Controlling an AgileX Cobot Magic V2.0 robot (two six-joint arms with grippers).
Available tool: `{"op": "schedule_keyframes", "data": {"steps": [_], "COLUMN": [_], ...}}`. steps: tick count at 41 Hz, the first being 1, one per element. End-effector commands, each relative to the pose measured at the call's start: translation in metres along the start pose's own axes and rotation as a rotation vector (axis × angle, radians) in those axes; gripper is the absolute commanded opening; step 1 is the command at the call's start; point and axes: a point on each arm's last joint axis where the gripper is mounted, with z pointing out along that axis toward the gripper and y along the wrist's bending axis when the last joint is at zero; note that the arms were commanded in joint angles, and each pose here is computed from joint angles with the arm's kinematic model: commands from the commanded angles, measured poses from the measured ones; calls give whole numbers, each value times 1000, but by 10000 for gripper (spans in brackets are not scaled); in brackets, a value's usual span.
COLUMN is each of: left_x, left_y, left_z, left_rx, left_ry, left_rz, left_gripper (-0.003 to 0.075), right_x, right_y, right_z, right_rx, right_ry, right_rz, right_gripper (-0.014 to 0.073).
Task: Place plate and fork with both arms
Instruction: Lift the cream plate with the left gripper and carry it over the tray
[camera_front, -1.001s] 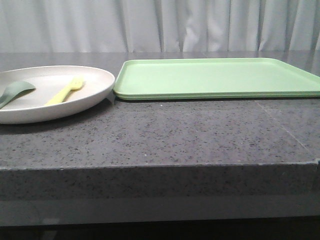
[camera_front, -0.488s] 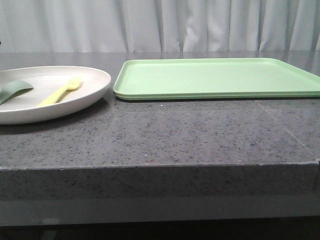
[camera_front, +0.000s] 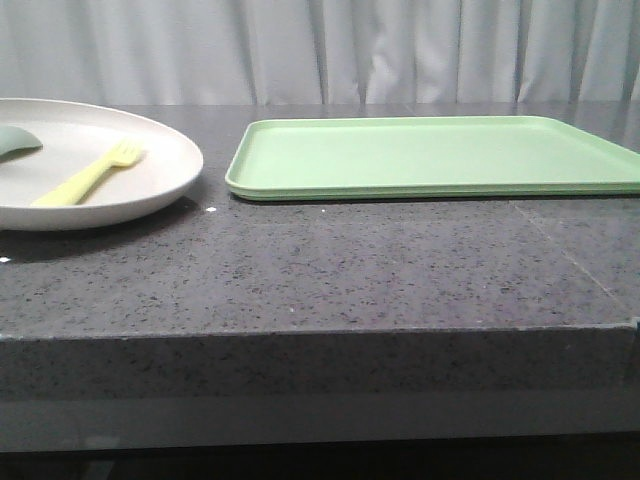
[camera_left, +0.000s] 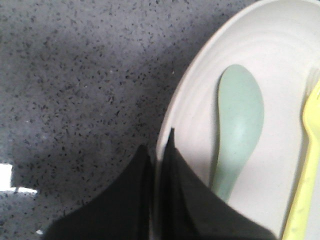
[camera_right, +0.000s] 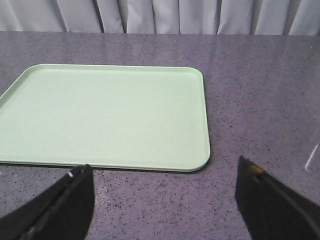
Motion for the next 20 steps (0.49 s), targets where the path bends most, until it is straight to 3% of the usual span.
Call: {"op": "schedule_keyframes", "data": {"steps": [1, 12, 20], "left_x": [-14, -32, -43], "left_y": [-17, -54, -111], "left_z": [-28, -39, -11], "left_rx": [95, 184, 283], "left_ry": [-128, -194, -138], "left_rz": [-24, 49, 150], "left_gripper": [-18, -18, -18], "right_x": [-19, -19, -19], "right_y": [1, 1, 1], "right_z": [-3, -3, -3], "right_rx": [-4, -4, -4], "right_ry": [-114, -113, -113], "right_rz": [-4, -4, -4], "right_gripper": [601, 601, 601]}}
